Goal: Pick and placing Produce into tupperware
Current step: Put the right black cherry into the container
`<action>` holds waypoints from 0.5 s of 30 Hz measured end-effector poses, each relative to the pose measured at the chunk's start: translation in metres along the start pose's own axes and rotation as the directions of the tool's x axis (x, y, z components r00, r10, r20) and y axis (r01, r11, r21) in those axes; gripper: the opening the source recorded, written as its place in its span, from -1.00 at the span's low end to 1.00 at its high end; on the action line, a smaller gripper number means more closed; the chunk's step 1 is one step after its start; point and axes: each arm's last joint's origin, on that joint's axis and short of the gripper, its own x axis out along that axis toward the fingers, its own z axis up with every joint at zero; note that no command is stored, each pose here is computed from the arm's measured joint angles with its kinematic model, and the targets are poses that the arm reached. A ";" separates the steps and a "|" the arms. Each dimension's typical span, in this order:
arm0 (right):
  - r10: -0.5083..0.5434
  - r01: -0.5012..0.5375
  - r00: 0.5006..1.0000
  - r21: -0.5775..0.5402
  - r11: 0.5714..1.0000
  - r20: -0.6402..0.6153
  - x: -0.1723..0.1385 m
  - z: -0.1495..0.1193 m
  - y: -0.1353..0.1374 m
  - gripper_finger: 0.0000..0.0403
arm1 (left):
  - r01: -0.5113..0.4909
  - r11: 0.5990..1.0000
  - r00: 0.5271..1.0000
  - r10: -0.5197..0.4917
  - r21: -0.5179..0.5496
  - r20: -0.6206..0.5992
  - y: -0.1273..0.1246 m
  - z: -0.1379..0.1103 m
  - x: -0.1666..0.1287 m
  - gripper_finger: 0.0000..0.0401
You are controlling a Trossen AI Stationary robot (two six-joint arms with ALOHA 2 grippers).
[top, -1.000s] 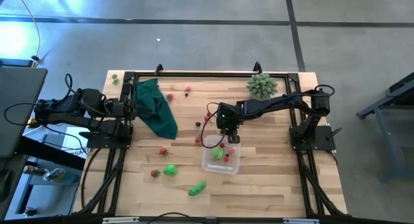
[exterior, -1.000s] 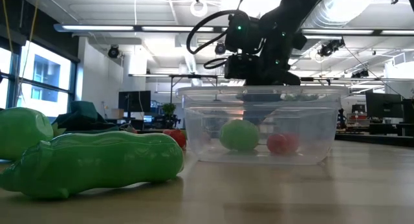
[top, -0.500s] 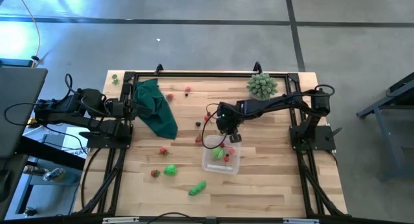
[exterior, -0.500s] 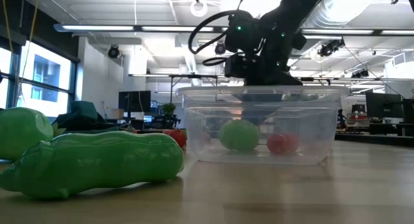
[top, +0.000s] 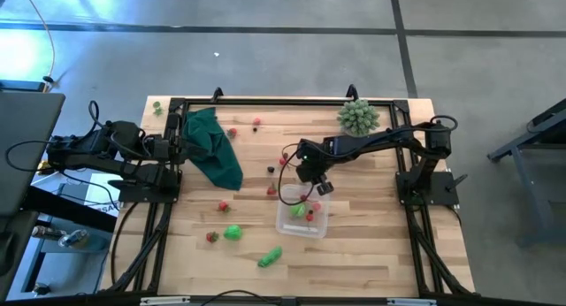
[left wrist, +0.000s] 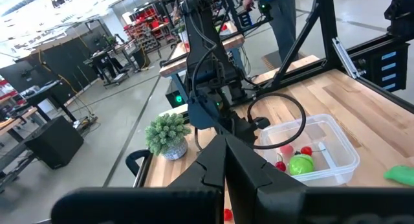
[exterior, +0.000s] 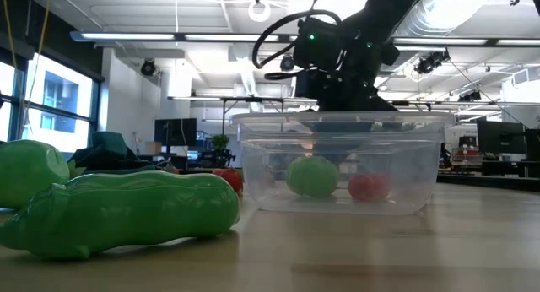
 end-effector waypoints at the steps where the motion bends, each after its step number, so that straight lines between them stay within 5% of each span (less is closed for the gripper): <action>1: -0.009 0.009 1.000 0.015 1.000 0.000 0.000 0.000 0.000 -0.43 | 0.000 1.000 1.000 0.000 0.000 0.000 0.000 0.000 0.000 -1.00; 15: -0.044 0.044 0.999 0.067 0.997 0.004 0.005 -0.005 0.001 -0.06 | 0.000 1.000 1.000 0.000 0.000 0.000 0.000 0.000 0.000 -1.00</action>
